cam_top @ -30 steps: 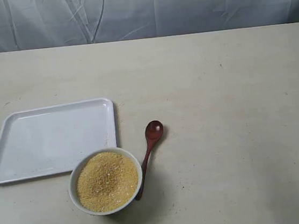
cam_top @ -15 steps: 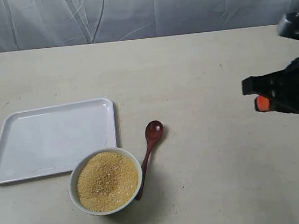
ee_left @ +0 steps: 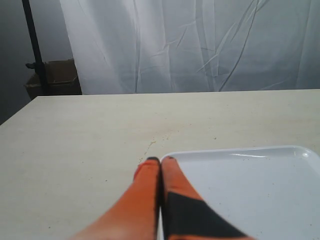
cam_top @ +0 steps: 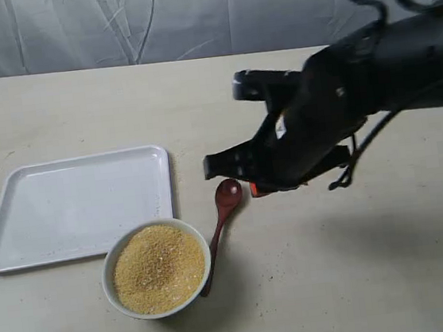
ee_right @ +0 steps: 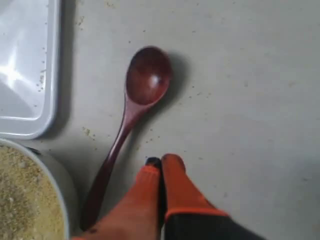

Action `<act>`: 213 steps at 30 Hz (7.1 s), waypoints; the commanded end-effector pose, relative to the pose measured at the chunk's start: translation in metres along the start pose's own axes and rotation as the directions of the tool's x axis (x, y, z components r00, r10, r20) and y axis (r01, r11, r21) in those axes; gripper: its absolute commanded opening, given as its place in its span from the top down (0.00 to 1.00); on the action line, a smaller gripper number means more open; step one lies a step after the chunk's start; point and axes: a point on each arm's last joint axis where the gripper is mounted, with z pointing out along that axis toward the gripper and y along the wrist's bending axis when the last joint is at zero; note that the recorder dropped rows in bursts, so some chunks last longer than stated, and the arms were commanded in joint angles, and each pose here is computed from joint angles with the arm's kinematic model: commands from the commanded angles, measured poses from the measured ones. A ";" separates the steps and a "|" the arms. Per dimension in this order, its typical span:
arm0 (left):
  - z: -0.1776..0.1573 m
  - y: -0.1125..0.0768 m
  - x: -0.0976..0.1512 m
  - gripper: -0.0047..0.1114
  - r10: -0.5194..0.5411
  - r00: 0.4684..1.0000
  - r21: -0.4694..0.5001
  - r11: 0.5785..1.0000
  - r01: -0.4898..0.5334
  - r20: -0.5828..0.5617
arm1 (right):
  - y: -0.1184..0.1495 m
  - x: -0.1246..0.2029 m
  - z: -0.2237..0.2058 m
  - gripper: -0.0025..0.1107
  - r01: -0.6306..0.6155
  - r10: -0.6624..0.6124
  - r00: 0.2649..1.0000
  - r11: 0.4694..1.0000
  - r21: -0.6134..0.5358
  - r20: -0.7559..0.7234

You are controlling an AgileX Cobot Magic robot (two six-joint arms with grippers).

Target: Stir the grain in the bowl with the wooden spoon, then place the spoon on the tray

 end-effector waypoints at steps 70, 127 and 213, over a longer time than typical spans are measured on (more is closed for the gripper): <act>0.000 0.000 0.001 0.96 -0.007 1.000 0.000 1.000 0.007 0.005 | 0.100 0.052 -0.003 0.56 0.854 -0.852 0.513 0.518 -0.035 -0.104; 0.000 0.000 0.001 0.96 -0.007 1.000 0.000 1.000 0.007 0.003 | 0.080 0.054 -0.065 0.98 0.533 -0.533 0.846 0.846 0.000 0.007; 0.000 0.000 0.001 0.96 -0.007 1.000 0.000 1.000 0.007 0.005 | 0.067 0.061 0.007 0.98 0.416 -0.092 0.551 0.892 -0.178 0.829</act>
